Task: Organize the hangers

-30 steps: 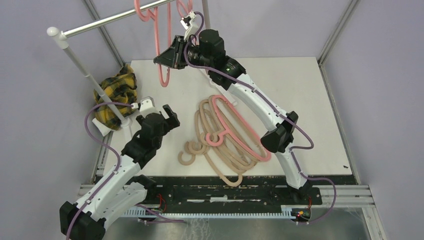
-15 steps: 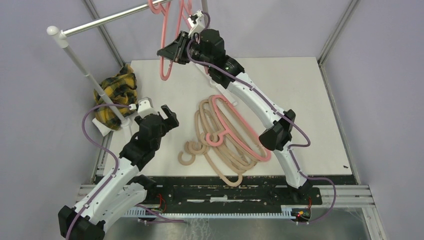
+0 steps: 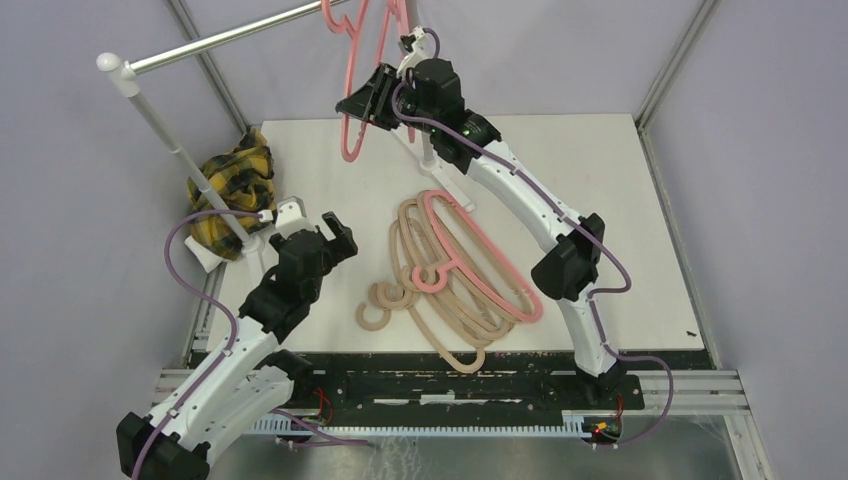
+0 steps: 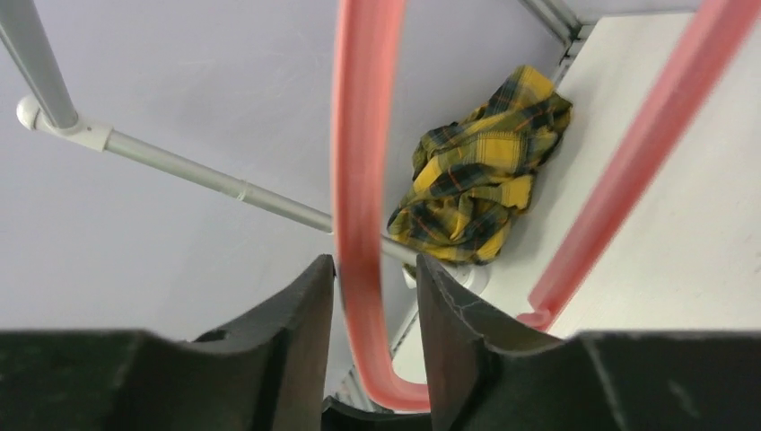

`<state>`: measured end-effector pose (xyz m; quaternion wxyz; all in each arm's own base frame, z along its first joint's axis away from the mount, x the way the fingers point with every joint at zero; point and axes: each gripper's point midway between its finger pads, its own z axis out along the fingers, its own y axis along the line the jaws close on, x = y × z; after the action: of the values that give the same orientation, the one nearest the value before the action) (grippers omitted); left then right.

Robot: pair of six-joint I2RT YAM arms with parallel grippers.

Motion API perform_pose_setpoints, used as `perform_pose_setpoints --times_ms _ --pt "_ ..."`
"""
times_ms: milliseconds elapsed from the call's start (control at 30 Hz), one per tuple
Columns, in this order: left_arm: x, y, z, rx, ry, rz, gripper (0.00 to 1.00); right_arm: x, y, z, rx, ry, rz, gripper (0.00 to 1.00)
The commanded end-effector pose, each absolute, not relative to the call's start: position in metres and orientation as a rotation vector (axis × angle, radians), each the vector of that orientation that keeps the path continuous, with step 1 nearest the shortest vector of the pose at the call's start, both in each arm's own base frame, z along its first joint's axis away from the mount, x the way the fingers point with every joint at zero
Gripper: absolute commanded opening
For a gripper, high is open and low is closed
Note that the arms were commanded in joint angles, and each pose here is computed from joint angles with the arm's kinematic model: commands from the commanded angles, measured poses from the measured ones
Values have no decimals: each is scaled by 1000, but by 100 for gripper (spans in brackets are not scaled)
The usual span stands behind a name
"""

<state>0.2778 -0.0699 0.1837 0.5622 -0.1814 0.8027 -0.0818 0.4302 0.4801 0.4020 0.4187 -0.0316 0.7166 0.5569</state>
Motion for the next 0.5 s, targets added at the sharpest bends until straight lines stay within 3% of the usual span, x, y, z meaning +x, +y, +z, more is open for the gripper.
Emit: perform_pose_setpoints --times_ms 0,167,467 --pt "280 -69 190 -445 1859 -196 96 411 459 442 -107 1716 1392 56" --pt "281 -68 189 -448 1861 -186 96 394 433 463 -162 1674 1301 85" --pt "283 -68 183 -448 1881 -163 96 376 366 459 -235 1682 940 99"
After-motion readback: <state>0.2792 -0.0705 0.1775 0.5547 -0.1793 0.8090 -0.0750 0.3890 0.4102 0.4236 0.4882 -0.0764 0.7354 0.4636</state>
